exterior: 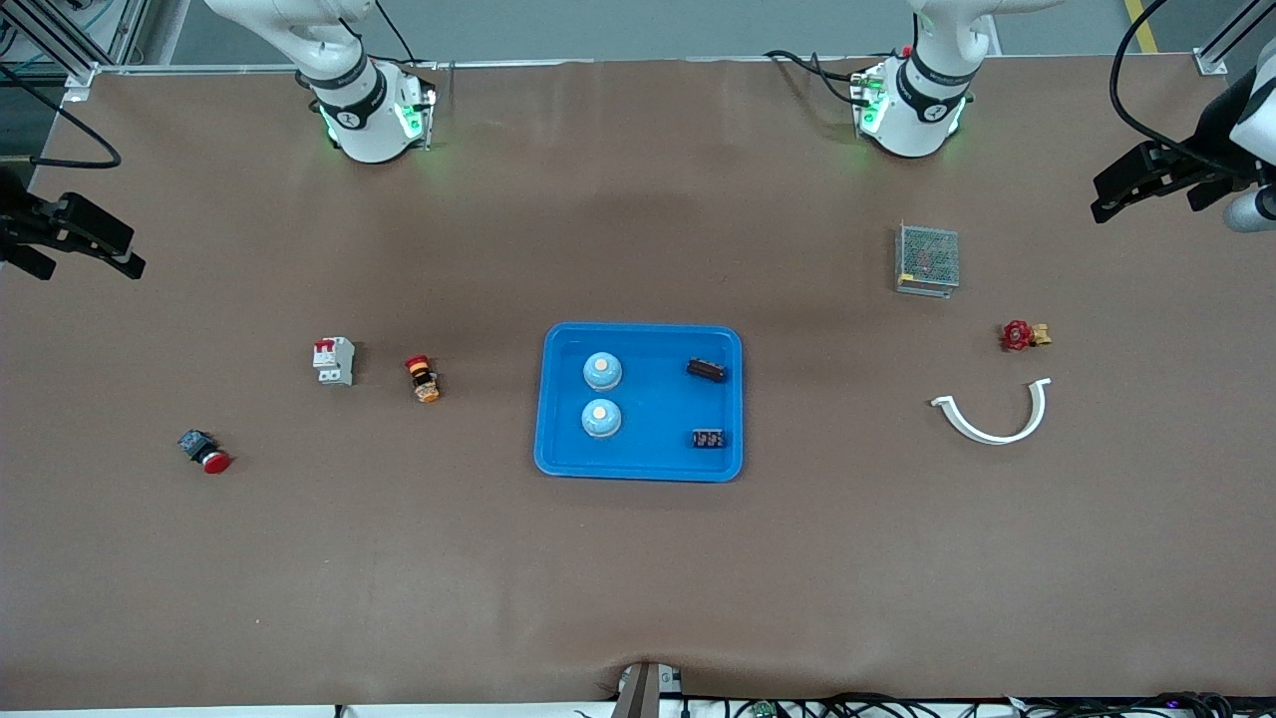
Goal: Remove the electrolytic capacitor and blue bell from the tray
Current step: 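Move the left gripper and the right gripper toward the blue tray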
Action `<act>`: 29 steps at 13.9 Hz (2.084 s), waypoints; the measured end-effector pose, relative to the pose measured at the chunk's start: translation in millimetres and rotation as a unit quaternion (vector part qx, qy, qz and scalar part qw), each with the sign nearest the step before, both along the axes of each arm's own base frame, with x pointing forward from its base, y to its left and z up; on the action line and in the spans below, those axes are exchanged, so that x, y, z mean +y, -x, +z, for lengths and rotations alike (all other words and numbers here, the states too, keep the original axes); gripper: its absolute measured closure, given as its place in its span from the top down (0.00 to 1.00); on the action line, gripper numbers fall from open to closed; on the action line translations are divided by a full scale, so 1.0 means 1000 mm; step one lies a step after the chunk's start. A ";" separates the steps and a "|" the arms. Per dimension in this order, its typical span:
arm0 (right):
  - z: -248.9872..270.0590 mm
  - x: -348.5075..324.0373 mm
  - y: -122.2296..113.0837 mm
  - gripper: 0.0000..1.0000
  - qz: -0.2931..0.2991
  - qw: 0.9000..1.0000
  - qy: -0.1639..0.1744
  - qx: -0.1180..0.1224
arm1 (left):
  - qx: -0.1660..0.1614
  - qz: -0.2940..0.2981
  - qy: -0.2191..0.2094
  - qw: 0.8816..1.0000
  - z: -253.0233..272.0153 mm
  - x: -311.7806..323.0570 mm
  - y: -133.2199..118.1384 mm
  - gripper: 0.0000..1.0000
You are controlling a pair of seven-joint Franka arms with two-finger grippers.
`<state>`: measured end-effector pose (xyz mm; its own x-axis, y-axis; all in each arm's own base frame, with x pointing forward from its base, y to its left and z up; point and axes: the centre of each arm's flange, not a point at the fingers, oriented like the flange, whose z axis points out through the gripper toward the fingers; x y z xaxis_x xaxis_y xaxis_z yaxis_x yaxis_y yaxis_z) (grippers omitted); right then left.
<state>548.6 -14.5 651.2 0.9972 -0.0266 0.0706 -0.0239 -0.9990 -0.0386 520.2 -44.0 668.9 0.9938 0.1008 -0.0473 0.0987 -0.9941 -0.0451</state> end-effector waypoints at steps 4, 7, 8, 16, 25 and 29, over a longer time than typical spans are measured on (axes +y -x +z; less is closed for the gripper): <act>-0.002 0.000 0.000 1.00 0.000 1.000 0.000 0.001 | 0.002 -0.007 0.000 1.000 -0.002 -0.007 0.000 1.00; -0.006 0.001 -0.001 1.00 0.000 1.000 -0.003 0.000 | 0.014 -0.014 0.000 1.000 -0.015 -0.016 -0.008 1.00; -0.011 0.002 -0.003 1.00 0.000 1.000 -0.010 -0.004 | 0.019 -0.010 0.000 1.000 -0.021 -0.019 -0.011 1.00; -0.103 0.024 0.005 1.00 -0.042 0.999 -0.022 0.001 | 0.072 0.056 -0.010 0.996 -0.087 -0.079 -0.036 1.00; -0.148 0.166 0.030 1.00 -0.170 0.985 -0.038 0.016 | 0.041 0.206 -0.006 0.978 -0.227 -0.183 -0.032 1.00; -0.167 0.226 0.050 1.00 -0.218 0.975 -0.044 0.023 | 0.033 0.311 0.005 0.950 -0.297 -0.230 -0.022 1.00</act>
